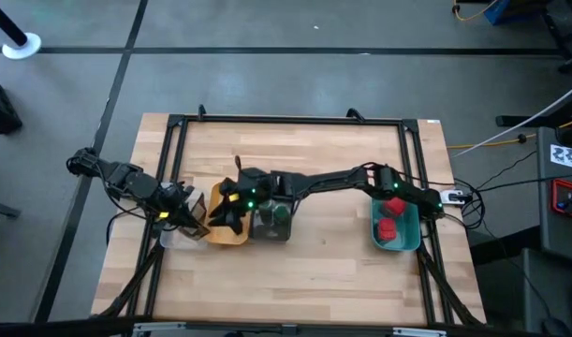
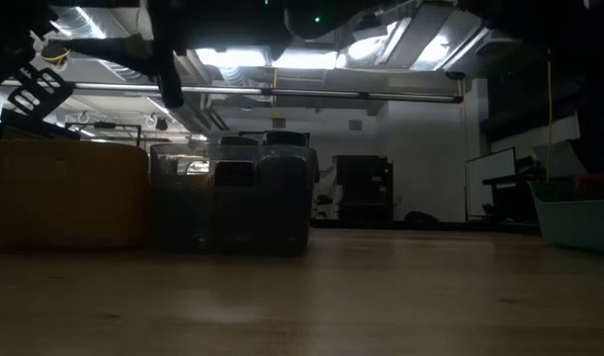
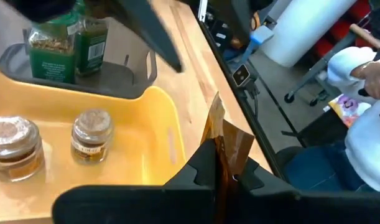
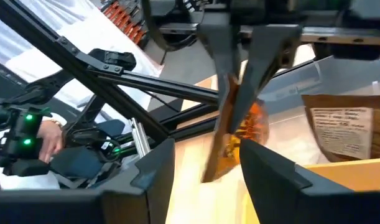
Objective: Sort spices by type
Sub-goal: Put the orange spice bag into the transparent bin
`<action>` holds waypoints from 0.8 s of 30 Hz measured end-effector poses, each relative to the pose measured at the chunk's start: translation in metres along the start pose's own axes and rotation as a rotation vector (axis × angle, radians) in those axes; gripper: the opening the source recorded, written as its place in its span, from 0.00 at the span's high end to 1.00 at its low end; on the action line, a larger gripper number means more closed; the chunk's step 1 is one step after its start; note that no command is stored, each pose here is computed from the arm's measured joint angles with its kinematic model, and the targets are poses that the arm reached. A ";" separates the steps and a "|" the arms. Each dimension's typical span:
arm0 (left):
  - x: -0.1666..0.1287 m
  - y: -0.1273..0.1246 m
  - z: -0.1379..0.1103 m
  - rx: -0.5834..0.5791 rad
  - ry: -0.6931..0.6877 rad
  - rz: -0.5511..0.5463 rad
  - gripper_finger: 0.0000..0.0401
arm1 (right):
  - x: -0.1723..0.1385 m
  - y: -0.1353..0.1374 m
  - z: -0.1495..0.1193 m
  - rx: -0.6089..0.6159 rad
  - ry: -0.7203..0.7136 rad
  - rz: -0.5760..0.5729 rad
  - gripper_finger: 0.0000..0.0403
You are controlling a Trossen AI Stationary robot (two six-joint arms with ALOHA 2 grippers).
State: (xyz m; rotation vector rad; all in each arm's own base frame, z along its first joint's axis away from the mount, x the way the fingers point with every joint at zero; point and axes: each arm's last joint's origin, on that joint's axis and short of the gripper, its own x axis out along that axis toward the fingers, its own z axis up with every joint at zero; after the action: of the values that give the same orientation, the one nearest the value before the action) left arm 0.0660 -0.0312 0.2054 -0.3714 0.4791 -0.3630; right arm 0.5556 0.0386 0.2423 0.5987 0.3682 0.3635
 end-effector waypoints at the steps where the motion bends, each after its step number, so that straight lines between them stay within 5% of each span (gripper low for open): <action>1: 0.000 0.000 0.000 -0.001 -0.002 -0.001 1.00 | -0.002 -0.003 0.002 0.001 0.003 0.007 0.55; 6: 0.000 0.002 -0.003 -0.028 0.028 0.019 1.00 | -0.013 -0.010 0.017 -0.013 -0.012 0.008 0.55; 15: 0.009 0.009 -0.015 -0.114 0.055 0.082 1.00 | -0.043 0.020 0.052 -0.225 -0.097 0.038 0.55; 24: 0.020 0.015 -0.026 -0.176 0.057 0.086 1.00 | -0.048 0.028 0.057 -0.255 -0.108 0.044 0.55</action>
State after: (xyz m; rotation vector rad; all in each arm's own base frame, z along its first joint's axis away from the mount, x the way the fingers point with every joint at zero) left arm 0.0735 -0.0332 0.1704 -0.5099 0.5832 -0.2490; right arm 0.5321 0.0120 0.3135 0.3755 0.2009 0.4110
